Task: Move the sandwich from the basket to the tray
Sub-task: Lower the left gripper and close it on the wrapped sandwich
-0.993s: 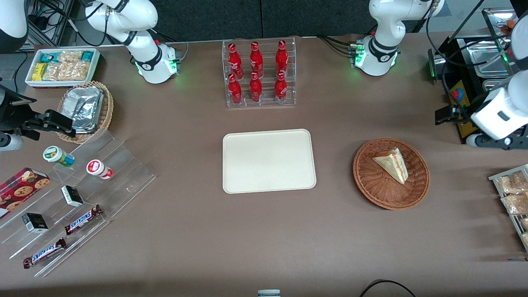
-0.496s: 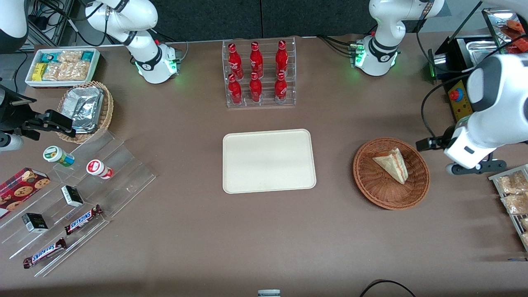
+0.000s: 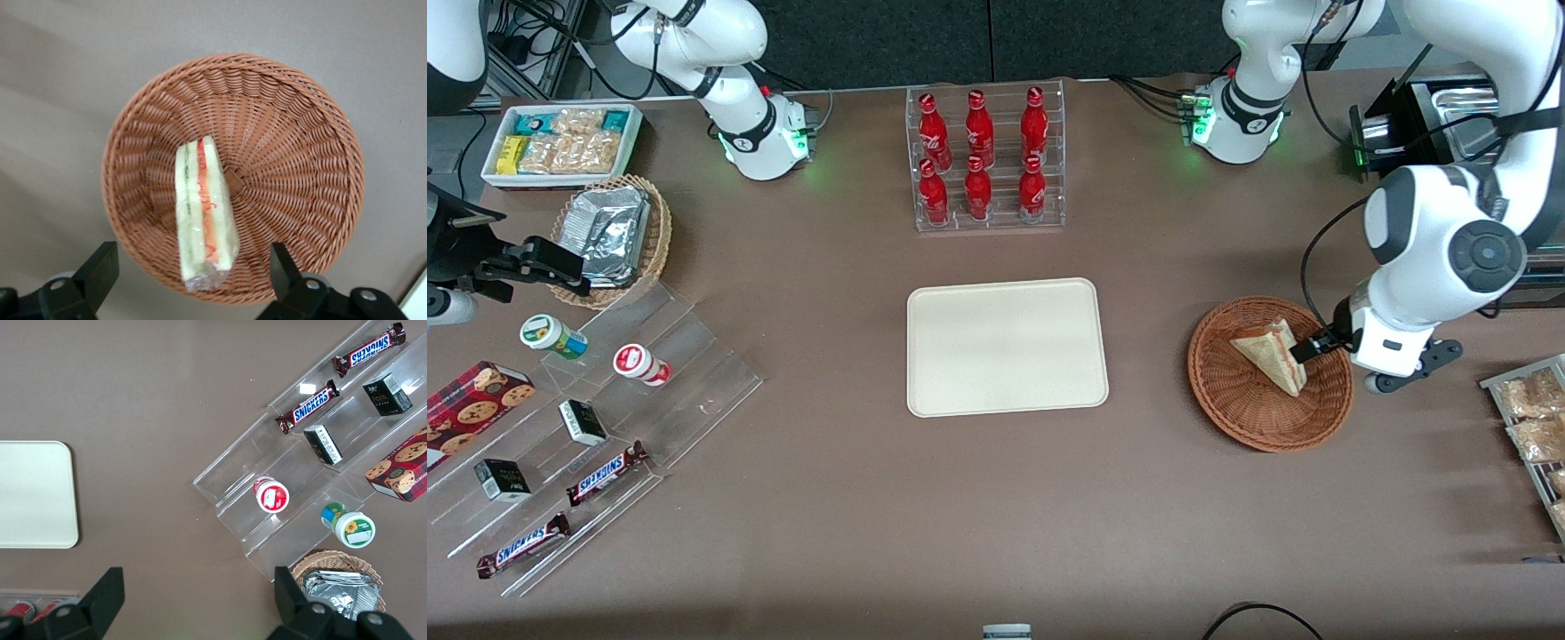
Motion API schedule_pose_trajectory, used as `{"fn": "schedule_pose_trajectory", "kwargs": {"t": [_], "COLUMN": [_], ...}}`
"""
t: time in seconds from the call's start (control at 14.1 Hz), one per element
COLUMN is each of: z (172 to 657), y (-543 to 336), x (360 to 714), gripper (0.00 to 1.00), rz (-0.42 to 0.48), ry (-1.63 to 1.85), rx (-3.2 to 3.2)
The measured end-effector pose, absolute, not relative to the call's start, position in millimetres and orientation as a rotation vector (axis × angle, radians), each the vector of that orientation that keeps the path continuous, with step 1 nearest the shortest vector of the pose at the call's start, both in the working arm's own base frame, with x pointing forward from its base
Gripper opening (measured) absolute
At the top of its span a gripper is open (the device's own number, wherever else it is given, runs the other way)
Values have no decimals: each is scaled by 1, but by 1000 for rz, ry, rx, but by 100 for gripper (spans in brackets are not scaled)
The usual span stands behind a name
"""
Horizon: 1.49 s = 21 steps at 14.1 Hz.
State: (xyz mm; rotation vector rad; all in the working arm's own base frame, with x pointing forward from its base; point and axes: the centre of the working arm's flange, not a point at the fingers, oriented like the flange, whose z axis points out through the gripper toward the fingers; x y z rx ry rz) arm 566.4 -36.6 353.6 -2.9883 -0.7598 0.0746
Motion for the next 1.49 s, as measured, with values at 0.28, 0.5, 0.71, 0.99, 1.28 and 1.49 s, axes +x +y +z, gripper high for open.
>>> {"fn": "schedule_pose_trajectory", "kwargs": {"t": [0.28,0.5,0.71,0.99,1.28,1.49], "z": [321,311,297,275,260,256], "y": [-54,-53,-52,-50,-47,-46], "x": [548,542,534,518,505,503], "gripper": [100,100,100,100,100,85], "rz": [37,37,2,-19,-40,-38], "ry": [-848,-903,-932,-948,-955,-961], "rx": [-2976,-2960,-2964,-2968,-2975,-2973]}}
